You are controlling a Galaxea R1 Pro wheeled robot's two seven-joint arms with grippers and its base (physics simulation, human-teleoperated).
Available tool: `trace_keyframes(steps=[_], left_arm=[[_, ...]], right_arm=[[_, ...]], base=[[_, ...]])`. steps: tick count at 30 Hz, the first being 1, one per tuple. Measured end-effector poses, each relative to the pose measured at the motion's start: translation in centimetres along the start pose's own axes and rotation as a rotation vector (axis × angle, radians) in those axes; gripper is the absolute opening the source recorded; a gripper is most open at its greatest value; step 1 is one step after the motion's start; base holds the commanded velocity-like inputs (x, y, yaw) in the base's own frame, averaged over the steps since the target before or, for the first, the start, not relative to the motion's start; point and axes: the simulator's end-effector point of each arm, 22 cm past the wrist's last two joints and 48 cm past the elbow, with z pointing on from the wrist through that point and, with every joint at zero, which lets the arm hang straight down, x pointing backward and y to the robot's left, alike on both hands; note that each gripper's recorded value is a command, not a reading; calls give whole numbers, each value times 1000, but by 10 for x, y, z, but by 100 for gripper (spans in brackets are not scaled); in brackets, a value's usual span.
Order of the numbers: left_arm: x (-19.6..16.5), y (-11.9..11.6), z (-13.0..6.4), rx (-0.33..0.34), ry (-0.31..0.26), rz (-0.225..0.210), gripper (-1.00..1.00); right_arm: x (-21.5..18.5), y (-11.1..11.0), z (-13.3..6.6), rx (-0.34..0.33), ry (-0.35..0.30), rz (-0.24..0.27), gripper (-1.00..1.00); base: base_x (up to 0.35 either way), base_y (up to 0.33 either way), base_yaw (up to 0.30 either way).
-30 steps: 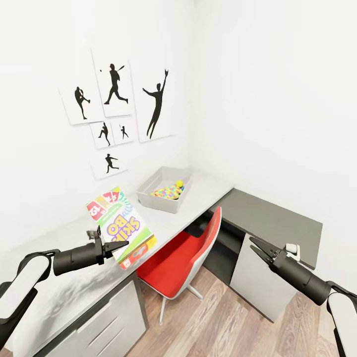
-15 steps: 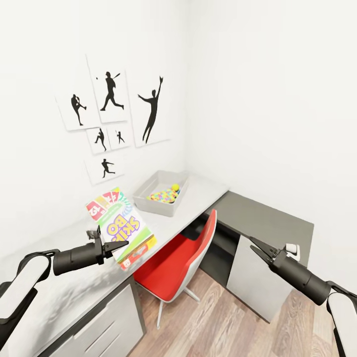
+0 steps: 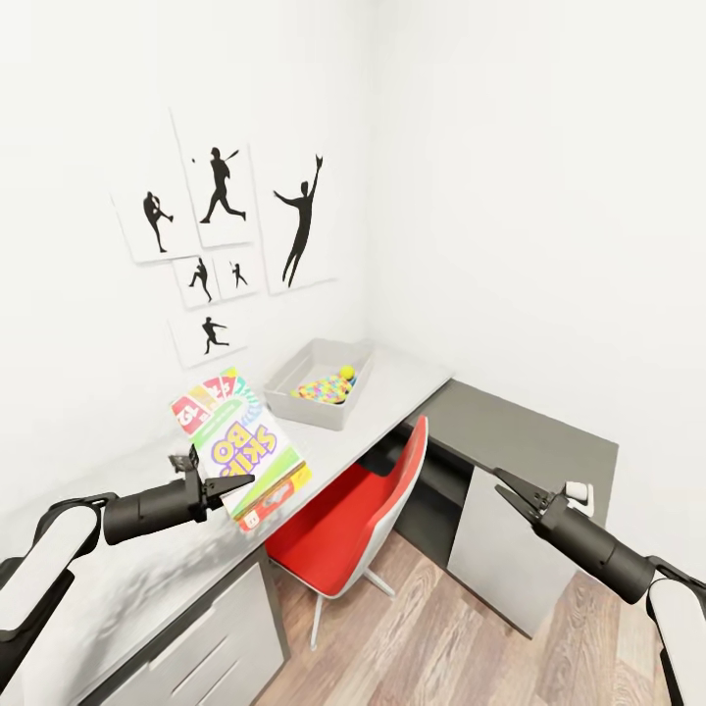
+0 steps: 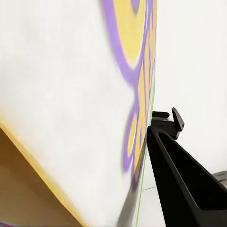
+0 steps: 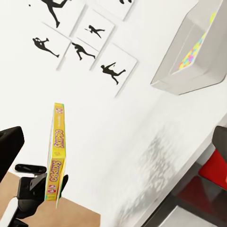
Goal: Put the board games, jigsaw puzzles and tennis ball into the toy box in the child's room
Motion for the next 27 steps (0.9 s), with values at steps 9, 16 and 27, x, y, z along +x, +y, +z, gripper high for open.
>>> trace_keyframes(steps=[9, 16, 27], left_arm=[[1, -9, -2, 3, 2, 1, -100], [0, -14, -3, 4, 1, 8, -100], [0, -16, -4, 2, -1, 16, -100]], right_arm=[[-2, 9, -2, -3, -1, -1, 100], [-4, 13, -3, -7, -3, -5, 100], [-5, 16, -4, -11, -6, -9, 100]], base=[[0, 0, -86], [0, 0, -217], [110, 0, -119]])
